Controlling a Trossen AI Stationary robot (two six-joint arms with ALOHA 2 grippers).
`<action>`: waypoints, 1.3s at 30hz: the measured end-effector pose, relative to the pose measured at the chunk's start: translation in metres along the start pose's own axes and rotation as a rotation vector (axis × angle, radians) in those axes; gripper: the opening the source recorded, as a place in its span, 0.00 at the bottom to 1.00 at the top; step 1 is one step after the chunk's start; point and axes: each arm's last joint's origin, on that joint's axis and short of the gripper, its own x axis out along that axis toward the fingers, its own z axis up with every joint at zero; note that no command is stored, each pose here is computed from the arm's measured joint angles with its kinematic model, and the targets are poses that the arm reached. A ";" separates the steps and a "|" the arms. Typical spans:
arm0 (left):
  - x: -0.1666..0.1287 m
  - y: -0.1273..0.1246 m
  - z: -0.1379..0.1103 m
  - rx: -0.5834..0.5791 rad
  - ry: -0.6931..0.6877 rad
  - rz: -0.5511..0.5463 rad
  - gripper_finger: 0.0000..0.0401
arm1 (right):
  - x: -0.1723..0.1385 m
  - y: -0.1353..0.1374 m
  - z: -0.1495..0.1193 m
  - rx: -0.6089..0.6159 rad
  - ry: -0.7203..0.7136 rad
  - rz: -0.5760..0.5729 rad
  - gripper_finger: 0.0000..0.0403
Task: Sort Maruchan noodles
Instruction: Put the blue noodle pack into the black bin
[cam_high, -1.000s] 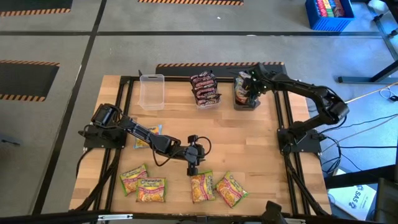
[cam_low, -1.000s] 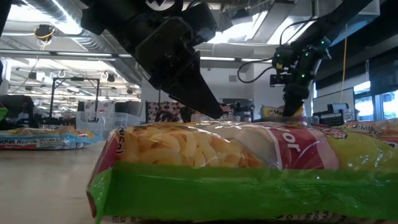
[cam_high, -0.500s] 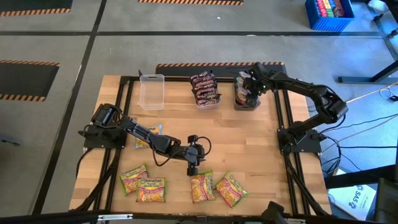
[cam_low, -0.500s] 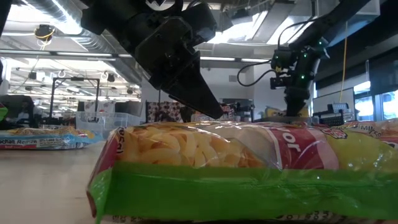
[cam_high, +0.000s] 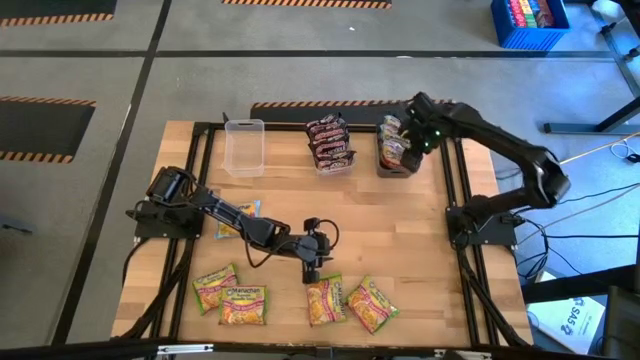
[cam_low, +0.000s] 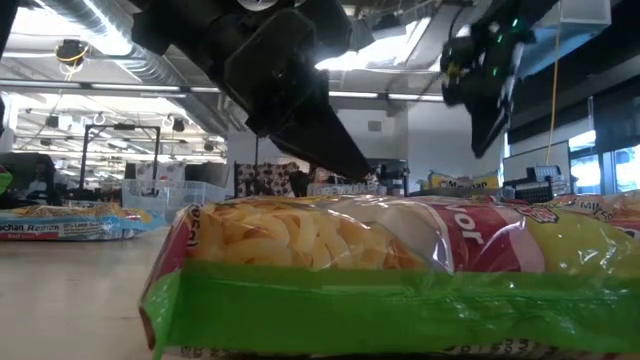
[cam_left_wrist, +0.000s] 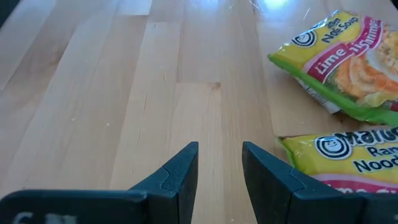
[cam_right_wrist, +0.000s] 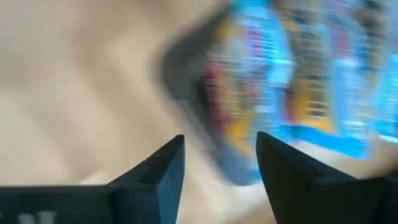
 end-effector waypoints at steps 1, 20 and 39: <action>0.000 0.000 0.000 0.000 -0.001 -0.001 0.30 | -0.005 0.009 0.000 -0.021 -0.026 0.026 0.42; -0.143 0.029 -0.006 -0.514 0.394 0.356 0.30 | 0.036 0.163 -0.037 -0.428 -0.425 0.443 0.21; -0.151 0.068 -0.085 -0.946 0.792 0.759 0.30 | 0.077 0.201 -0.051 -0.378 -0.404 0.433 0.40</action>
